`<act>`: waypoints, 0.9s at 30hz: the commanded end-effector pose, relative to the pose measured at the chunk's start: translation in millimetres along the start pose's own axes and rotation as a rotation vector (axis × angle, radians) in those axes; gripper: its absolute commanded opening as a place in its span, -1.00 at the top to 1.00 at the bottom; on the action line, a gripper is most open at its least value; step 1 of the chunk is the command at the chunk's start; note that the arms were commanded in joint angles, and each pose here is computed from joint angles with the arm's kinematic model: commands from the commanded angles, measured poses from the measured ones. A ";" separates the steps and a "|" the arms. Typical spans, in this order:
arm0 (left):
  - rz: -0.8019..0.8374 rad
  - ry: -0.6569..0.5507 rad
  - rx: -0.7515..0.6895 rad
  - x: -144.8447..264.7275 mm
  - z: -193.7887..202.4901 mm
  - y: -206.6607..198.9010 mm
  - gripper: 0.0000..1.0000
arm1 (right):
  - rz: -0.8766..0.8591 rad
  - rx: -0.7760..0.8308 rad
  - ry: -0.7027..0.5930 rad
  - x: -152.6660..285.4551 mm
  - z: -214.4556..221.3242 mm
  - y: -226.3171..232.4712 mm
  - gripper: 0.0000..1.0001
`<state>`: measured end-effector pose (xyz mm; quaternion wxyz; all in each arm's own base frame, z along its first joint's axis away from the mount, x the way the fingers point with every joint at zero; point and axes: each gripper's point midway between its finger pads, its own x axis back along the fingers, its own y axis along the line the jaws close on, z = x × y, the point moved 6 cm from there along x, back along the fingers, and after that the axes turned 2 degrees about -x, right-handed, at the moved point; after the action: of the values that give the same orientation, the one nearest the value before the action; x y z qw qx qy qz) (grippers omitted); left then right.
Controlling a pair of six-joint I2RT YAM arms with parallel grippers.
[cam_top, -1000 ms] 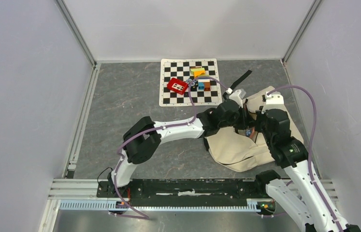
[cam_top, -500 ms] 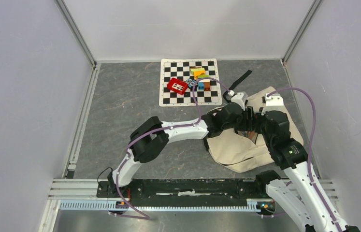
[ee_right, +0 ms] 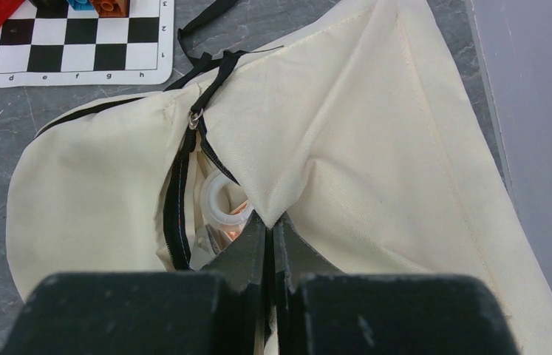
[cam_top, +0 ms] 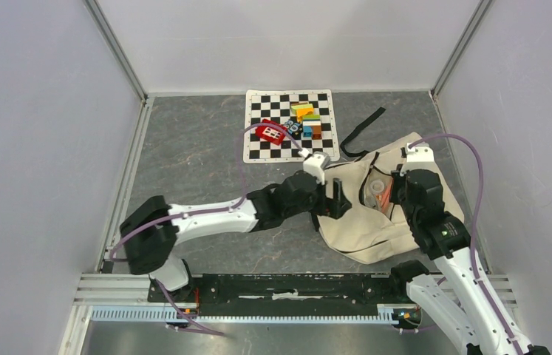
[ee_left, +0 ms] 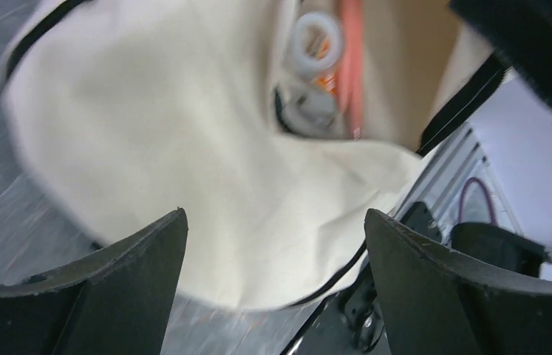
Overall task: Pack the student bag
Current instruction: Place the stationery in the student bag, then move the student bag to the center of the board.
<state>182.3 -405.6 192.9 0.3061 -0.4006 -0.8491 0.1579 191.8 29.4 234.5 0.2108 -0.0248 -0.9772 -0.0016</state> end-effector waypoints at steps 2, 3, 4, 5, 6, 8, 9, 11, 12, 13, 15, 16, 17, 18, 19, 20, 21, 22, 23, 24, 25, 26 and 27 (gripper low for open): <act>-0.190 -0.037 0.104 43.0 13.1 37.9 -0.90 | -0.044 -0.044 -0.081 0.0 -19.5 7.9 1.00; -0.189 -0.030 0.136 45.8 19.1 40.5 -0.90 | -0.047 -0.045 -0.077 -0.5 -18.3 8.4 1.00; -0.163 -0.017 0.166 45.7 25.1 40.6 -0.77 | -0.049 -0.045 -0.070 -1.3 -16.2 9.0 1.00; -0.124 0.000 0.178 42.4 29.2 38.9 -0.57 | -0.052 -0.048 -0.068 -1.6 -15.2 9.4 1.00; -0.082 0.021 0.189 38.0 31.8 35.5 -0.47 | -0.055 -0.050 -0.065 -2.0 -14.0 9.9 1.00; -0.083 0.086 0.211 26.2 41.6 37.0 -0.29 | -0.059 -0.053 -0.063 -1.8 -13.1 10.4 1.00; -0.087 0.117 0.227 19.4 47.1 39.9 -0.23 | -0.057 -0.055 -0.063 -1.2 -13.6 9.9 1.00; -0.101 0.139 0.288 10.3 54.1 47.7 -0.22 | -0.054 -0.054 -0.067 0.9 -15.1 9.0 1.00; -0.103 0.133 0.317 6.9 55.8 52.0 -0.22 | -0.052 -0.055 -0.071 2.0 -15.7 8.3 1.00; -0.102 0.118 0.347 4.4 55.3 56.3 -0.20 | -0.048 -0.052 -0.074 2.6 -16.1 7.4 1.00; -0.106 0.103 0.371 -0.7 54.5 63.1 -0.16 | -0.041 -0.050 -0.073 3.1 -16.0 6.4 1.00; -0.108 0.107 0.375 -3.5 53.9 64.2 -0.15 | -0.040 -0.047 -0.071 2.9 -15.5 6.3 1.00; -0.104 0.112 0.374 -6.6 53.7 64.4 -0.15 | -0.039 -0.045 -0.067 2.1 -14.8 6.3 1.00; -0.104 0.113 0.371 -10.4 54.1 64.4 -0.14 | -0.040 -0.045 -0.065 1.6 -14.4 6.6 1.00; -0.085 0.121 0.371 -13.4 54.6 62.1 -0.12 | -0.041 -0.044 -0.063 1.1 -13.9 6.9 1.00; -0.063 0.122 0.373 -17.4 54.8 59.9 -0.04 | -0.044 -0.043 -0.062 0.5 -13.5 7.4 1.00; -0.048 0.122 0.374 -20.7 55.0 58.8 0.04 | -0.044 -0.042 -0.057 -0.3 -12.7 7.7 1.00; -0.033 0.121 0.376 -23.9 54.3 56.7 0.11 | -0.046 -0.042 -0.056 -0.5 -12.6 8.0 1.00; -0.027 0.121 0.376 -26.2 54.2 56.3 0.22 | -0.044 -0.040 -0.054 -0.8 -12.1 7.9 1.00; -0.019 0.121 0.376 -27.6 52.9 55.0 0.37 | -0.044 -0.038 -0.054 -0.9 -11.7 7.7 1.00; -0.016 0.120 0.377 -27.6 51.8 55.1 0.58 | -0.043 -0.034 -0.051 -0.9 -11.0 7.5 1.00; -0.016 0.113 0.377 -25.6 49.5 56.3 0.80 | -0.041 -0.026 -0.045 -0.7 -10.2 6.9 1.00; -0.020 0.099 0.379 -22.1 45.6 58.2 0.94 | -0.040 -0.017 -0.033 -1.6 -8.2 6.9 1.00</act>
<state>188.2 -372.5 90.7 0.4546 -0.2991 -0.8009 0.2499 192.5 30.4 231.5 0.2160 -0.0241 -0.9761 -0.0037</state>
